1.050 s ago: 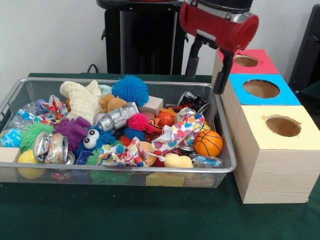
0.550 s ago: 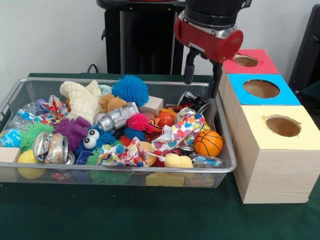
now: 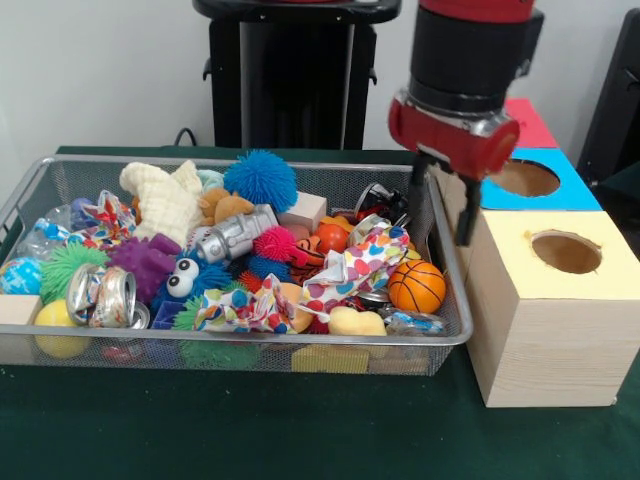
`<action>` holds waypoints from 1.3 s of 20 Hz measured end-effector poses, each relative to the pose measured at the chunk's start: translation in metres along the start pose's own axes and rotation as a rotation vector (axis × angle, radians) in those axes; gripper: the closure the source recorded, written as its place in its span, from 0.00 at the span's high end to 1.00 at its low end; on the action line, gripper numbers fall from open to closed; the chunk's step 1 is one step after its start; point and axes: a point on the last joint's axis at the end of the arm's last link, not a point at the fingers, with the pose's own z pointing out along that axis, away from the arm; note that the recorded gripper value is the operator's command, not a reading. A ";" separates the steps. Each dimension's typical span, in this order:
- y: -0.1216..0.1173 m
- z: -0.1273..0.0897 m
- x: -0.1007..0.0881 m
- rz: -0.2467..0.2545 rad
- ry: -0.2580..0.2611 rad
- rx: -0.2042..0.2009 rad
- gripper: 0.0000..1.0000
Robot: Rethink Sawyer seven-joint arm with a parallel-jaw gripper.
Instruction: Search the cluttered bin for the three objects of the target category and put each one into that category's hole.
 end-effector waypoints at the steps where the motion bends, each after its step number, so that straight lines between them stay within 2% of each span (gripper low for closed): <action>1: 0.002 0.003 0.003 -0.003 -0.004 -0.006 1.00; 6: 0.020 0.035 0.028 -0.028 -0.040 -0.050 1.00; 10: 0.020 0.053 0.036 -0.030 -0.053 -0.057 1.00; 18: 0.004 0.087 0.048 -0.036 -0.049 -0.004 1.00; 26: 0.001 0.085 0.045 -0.046 -0.075 0.014 1.00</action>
